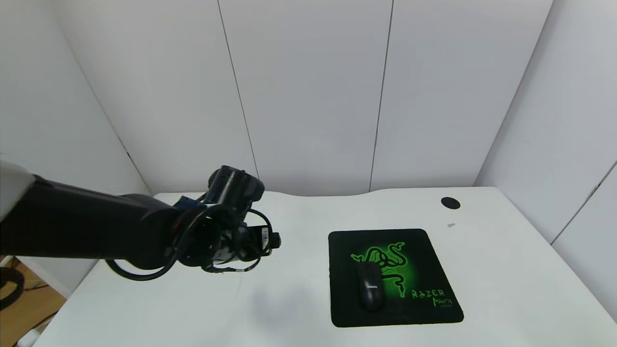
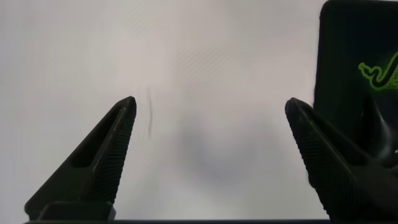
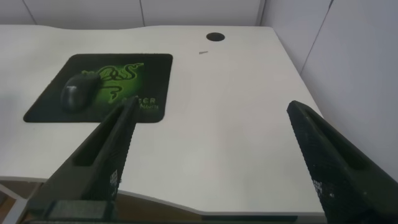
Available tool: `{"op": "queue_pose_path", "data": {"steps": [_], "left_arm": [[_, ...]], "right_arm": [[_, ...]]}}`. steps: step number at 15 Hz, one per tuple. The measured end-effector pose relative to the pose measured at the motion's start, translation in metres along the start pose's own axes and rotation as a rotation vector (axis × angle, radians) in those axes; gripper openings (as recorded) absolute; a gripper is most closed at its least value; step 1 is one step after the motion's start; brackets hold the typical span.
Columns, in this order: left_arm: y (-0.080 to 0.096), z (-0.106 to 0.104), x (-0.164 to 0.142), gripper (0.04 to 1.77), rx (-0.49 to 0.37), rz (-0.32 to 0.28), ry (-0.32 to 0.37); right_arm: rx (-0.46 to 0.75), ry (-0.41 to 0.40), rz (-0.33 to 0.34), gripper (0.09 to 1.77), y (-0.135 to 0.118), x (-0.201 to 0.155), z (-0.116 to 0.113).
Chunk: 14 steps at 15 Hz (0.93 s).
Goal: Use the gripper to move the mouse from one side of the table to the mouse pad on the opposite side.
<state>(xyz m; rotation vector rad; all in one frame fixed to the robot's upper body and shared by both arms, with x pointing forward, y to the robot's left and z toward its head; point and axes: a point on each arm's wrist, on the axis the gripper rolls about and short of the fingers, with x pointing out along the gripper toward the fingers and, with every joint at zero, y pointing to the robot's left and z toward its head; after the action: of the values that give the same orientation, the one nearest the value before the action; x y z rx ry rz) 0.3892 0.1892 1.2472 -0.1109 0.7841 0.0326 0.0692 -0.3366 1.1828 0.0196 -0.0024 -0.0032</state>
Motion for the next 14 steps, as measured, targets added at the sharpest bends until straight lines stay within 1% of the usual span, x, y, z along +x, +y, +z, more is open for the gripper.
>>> {"op": "queue_pose_path", "data": {"steps": [3, 4, 7, 8, 9, 11, 14], "left_arm": [[0.033, -0.001, -0.012, 1.71, -0.007, -0.023, -0.041], [0.045, 0.001, -0.015, 1.71, -0.014, -0.034, -0.071], [0.077, -0.002, -0.023, 1.71, -0.033, -0.038, -0.152], [0.085, -0.005, -0.025, 1.71, -0.045, -0.039, -0.187], [0.093, -0.008, -0.027, 1.71, -0.062, -0.039, -0.237], [0.109, -0.016, -0.031, 1.72, -0.070, -0.024, -0.315], [0.128, -0.028, -0.045, 1.72, -0.067, 0.008, -0.361]], "right_arm": [[0.000, 0.000, 0.000, 1.71, 0.000, 0.000, 0.000], [0.000, 0.000, 0.000, 1.71, 0.000, 0.000, 0.000], [0.000, 0.000, 0.000, 1.71, 0.000, 0.000, 0.000], [0.000, 0.000, 0.000, 1.71, 0.000, 0.000, 0.000], [0.000, 0.000, 0.001, 1.71, 0.000, 0.000, 0.000], [0.000, 0.000, 0.000, 1.71, 0.000, 0.000, 0.000], [0.000, 0.000, 0.000, 1.71, 0.000, 0.000, 0.000]]}}
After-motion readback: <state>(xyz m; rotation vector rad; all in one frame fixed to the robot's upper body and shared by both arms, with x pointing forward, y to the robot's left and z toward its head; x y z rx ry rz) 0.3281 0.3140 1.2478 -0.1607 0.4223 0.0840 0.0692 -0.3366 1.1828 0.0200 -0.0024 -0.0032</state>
